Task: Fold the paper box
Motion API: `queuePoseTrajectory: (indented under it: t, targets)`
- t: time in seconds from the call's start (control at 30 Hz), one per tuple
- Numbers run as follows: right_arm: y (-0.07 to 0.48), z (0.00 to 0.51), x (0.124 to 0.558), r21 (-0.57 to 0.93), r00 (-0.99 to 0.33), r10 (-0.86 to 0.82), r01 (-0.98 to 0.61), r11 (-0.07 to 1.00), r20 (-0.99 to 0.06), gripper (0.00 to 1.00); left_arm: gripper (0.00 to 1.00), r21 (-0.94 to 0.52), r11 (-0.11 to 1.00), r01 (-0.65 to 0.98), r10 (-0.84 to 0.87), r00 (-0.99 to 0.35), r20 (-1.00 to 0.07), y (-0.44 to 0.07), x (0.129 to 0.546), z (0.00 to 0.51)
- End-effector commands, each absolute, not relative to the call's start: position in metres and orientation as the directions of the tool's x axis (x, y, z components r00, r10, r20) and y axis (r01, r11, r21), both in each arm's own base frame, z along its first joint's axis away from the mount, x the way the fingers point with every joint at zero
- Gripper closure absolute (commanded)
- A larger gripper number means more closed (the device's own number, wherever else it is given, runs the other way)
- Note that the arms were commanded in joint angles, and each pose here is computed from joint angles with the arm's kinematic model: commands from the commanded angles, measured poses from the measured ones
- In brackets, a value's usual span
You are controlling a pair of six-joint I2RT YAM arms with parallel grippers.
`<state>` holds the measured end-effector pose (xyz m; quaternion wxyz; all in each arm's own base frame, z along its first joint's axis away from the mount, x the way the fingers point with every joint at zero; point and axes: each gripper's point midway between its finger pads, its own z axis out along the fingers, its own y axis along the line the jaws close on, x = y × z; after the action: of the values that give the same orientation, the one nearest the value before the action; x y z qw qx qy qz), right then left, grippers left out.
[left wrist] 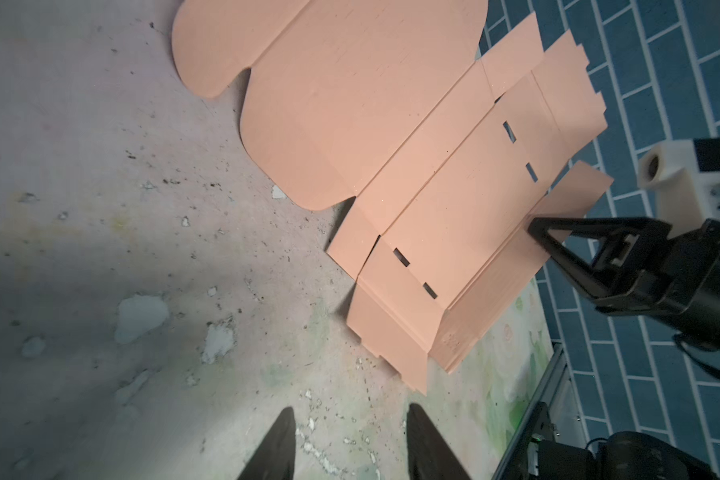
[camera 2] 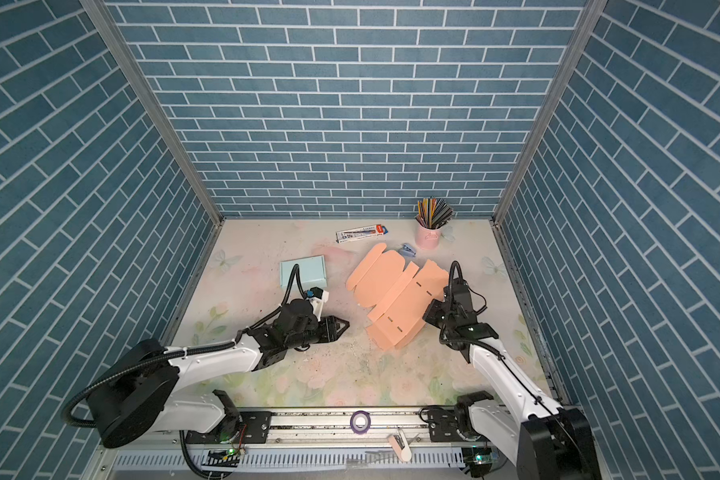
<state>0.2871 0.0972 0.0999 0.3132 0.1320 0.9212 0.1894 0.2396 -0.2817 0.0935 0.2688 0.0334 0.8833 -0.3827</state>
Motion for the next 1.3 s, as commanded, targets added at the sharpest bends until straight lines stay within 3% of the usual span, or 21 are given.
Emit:
queuePoseTrajectory:
  t: [0.0, 0.1, 0.3, 0.5, 0.87, 0.97, 1.1, 1.27]
  targets:
    - [0.089, 0.075, 0.27, 0.23, -0.888, 0.113, 0.008, 0.973, -0.446, 0.92, 0.55, -0.543, 0.783, 0.302, -0.078, -0.819, -0.568, -0.266, 0.244, 0.099]
    - [0.101, 0.072, 0.279, 0.266, -0.917, 0.059, -0.053, 0.962, -0.395, 0.91, 0.54, -0.514, 0.8, 0.311, -0.07, -0.802, -0.593, -0.26, 0.246, 0.107]
    - [0.102, 0.067, 0.301, 0.203, -0.933, -0.036, -0.116, 0.972, -0.357, 0.88, 0.54, -0.48, 0.822, 0.306, -0.064, -0.788, -0.612, -0.25, 0.246, 0.109]
    - [0.105, 0.046, 0.317, 0.147, -0.955, -0.168, -0.208, 0.967, -0.246, 0.88, 0.53, -0.497, 0.819, 0.286, -0.097, -0.784, -0.613, -0.244, 0.252, 0.109]
    - [0.152, 0.038, 0.327, 0.196, -0.913, -0.329, -0.378, 0.905, -0.24, 0.83, 0.51, -0.47, 0.834, 0.29, -0.074, -0.785, -0.615, -0.238, 0.273, 0.107]
    - [0.152, 0.04, 0.332, 0.186, -0.918, -0.309, -0.358, 0.915, -0.247, 0.74, 0.51, -0.456, 0.841, 0.29, -0.052, -0.796, -0.603, -0.24, 0.275, 0.098]
    - [0.145, 0.045, 0.332, 0.177, -0.93, -0.264, -0.313, 0.933, -0.257, 0.52, 0.51, -0.464, 0.836, 0.292, -0.054, -0.799, -0.599, -0.241, 0.275, 0.096]
    - [0.148, 0.05, 0.321, 0.287, -0.949, -0.153, -0.232, 0.929, -0.274, 0.47, 0.51, -0.446, 0.846, 0.292, -0.039, -0.8, -0.598, -0.238, 0.276, 0.09]
